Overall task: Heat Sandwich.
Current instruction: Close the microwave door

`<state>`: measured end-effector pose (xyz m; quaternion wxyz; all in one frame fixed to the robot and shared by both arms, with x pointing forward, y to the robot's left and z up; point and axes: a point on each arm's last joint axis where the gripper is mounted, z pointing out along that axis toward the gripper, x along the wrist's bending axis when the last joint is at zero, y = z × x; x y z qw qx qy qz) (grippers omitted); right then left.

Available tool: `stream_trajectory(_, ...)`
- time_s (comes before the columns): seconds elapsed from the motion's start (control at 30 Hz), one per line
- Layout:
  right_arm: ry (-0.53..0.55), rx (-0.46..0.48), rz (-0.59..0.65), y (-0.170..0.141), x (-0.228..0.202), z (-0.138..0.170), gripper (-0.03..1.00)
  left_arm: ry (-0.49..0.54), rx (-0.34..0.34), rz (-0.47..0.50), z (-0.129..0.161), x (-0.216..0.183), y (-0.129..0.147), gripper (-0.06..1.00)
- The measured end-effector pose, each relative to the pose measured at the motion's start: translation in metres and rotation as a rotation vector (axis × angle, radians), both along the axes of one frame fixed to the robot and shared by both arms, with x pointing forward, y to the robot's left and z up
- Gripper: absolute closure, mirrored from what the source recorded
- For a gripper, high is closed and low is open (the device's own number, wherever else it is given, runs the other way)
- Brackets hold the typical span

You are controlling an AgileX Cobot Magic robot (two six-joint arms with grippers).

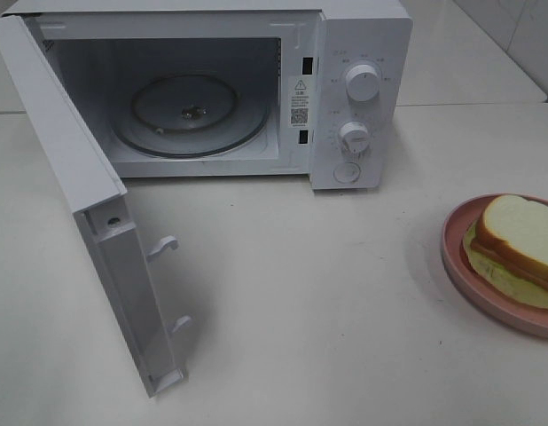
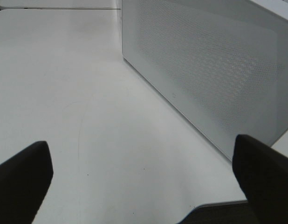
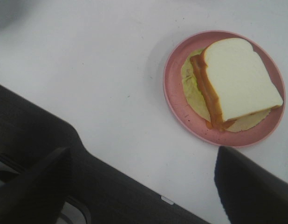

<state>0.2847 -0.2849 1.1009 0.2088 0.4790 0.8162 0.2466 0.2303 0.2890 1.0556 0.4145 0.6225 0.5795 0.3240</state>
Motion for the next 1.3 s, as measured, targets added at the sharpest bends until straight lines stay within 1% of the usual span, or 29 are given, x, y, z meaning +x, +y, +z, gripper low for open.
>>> stream_trajectory(0.03, -0.021, 0.016, -0.018, -0.005, -0.006, -0.002, 0.20, 0.000, 0.000, 0.000, 0.000, 0.000, 0.000, -0.03)
stream_trajectory(0.13, -0.027, 0.020, -0.053, -0.010, -0.010, -0.007, 0.20, 0.000, 0.000, 0.000, 0.000, 0.000, 0.000, -0.03)
stream_trajectory(0.17, -0.035, 0.025, -0.100, -0.014, -0.014, -0.012, 0.20, 0.000, 0.000, 0.000, 0.000, 0.000, 0.000, -0.03)
stream_trajectory(0.23, -0.043, 0.029, -0.146, -0.018, -0.019, -0.017, 0.20, 0.000, 0.000, 0.000, 0.000, 0.000, 0.000, -0.03)
stream_trajectory(0.3, -0.049, 0.032, -0.163, -0.020, -0.021, -0.020, 0.20, 0.000, 0.000, 0.000, 0.000, 0.000, 0.000, -0.03)
stream_trajectory(0.33, -0.062, 0.039, -0.204, -0.023, -0.026, -0.025, 0.20, 0.000, 0.000, 0.000, 0.000, 0.000, 0.000, -0.03)
stream_trajectory(0.43, -0.074, 0.051, -0.237, -0.025, -0.031, -0.028, 0.20, 0.000, 0.000, 0.000, 0.000, 0.000, 0.000, -0.03)
stream_trajectory(0.47, -0.087, 0.066, -0.270, -0.027, -0.035, -0.031, 0.20, 0.000, 0.000, 0.000, 0.000, 0.000, 0.000, -0.03)
stream_trajectory(0.63, -0.160, 0.110, -0.336, -0.027, -0.043, -0.039, 0.20, 0.000, 0.000, 0.000, 0.000, 0.000, 0.000, -0.03)
stream_trajectory(0.8, -0.217, 0.114, -0.384, -0.026, -0.049, -0.048, 0.20, 0.000, 0.000, 0.000, 0.000, 0.000, 0.000, -0.03)
stream_trajectory(0.87, -0.254, 0.129, -0.402, -0.025, -0.053, -0.048, 0.20, 0.000, 0.000, 0.000, 0.000, 0.000, 0.000, -0.03)
stream_trajectory(0.9, -0.254, 0.129, -0.402, -0.025, -0.053, -0.048, 0.20, 0.000, 0.000, 0.000, 0.000, 0.000, 0.000, -0.03)
stream_trajectory(0.97, -0.317, 0.149, -0.430, -0.025, -0.058, -0.048, 0.20, 0.000, 0.000, 0.000, 0.000, 0.000, 0.000, -0.03)
stream_trajectory(1.03, -0.346, 0.156, -0.448, -0.024, -0.060, -0.047, 0.20, 0.000, 0.000, 0.000, 0.000, 0.000, 0.000, -0.03)
stream_trajectory(1.13, -0.365, 0.168, -0.469, -0.022, -0.058, -0.049, 0.20, 0.000, 0.000, 0.000, 0.000, 0.000, 0.000, -0.03)
stream_trajectory(1.3, -0.373, 0.191, -0.458, -0.019, -0.053, -0.052, 0.20, 0.000, 0.000, 0.000, 0.000, 0.000, 0.000, -0.03)
